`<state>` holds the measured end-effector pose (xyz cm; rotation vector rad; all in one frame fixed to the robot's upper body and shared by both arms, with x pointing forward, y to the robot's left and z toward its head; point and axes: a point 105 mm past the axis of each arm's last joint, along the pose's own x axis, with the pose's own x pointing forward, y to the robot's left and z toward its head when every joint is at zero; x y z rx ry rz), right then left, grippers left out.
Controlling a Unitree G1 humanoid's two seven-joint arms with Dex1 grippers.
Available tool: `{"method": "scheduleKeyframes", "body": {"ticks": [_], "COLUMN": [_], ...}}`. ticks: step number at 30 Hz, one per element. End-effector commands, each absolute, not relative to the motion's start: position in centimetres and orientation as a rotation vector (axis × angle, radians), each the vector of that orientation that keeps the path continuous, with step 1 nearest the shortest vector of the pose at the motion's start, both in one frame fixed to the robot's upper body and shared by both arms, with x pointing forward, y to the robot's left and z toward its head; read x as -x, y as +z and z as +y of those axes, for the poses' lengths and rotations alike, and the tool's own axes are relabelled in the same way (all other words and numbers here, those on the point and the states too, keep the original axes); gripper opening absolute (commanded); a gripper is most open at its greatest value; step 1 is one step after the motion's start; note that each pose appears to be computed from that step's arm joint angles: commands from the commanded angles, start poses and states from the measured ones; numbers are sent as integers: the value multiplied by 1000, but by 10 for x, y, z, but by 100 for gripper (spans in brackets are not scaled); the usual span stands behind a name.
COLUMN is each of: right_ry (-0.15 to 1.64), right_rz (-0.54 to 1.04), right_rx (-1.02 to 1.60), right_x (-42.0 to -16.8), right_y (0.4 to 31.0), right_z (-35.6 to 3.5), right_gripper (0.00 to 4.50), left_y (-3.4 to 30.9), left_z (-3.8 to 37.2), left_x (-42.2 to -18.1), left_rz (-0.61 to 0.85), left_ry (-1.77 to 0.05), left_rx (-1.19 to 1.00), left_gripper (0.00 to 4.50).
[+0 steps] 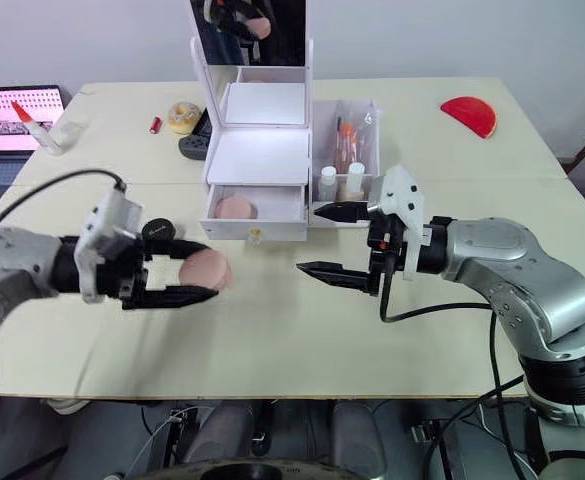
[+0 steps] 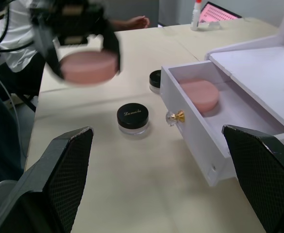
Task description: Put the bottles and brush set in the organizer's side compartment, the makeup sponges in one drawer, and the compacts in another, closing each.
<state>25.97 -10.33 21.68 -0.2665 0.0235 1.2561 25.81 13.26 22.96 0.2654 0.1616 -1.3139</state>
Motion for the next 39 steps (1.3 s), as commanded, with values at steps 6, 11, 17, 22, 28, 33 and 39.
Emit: {"method": "scheduleKeyframes", "body": {"ticks": [6, 11, 17, 22, 28, 33, 39], "right_ry": [1234, 1223, 1205, 1194, 1188, 1140, 1136], "right_rz": [-52, -57, -62, -65, -79, -130, -136], "right_rx": [281, 277, 269, 265, 253, 256, 259], "right_x": [-259, -257, -254, -251, -250, -258, -259], "right_y": [227, 227, 227, 230, 234, 246, 247], "right_z": [-99, -98, -97, -99, -100, -106, -108], "right_gripper": [450, 450, 450, 450, 450, 450, 450], "left_y": [264, 254, 242, 235, 227, 224, 220], "left_z": [111, 100, 86, 85, 84, 82, 82], "left_x": [-314, -336, -348, -351, -355, -356, -358], "left_rz": [115, 129, 126, 132, 136, 139, 143], "left_ry": [-1356, -1395, -1439, -1447, -1435, -1438, -1433], "left_rx": [-311, -391, -432, -445, -468, -462, -465], "left_gripper": [266, 266, 266, 266, 266, 266, 266]}}
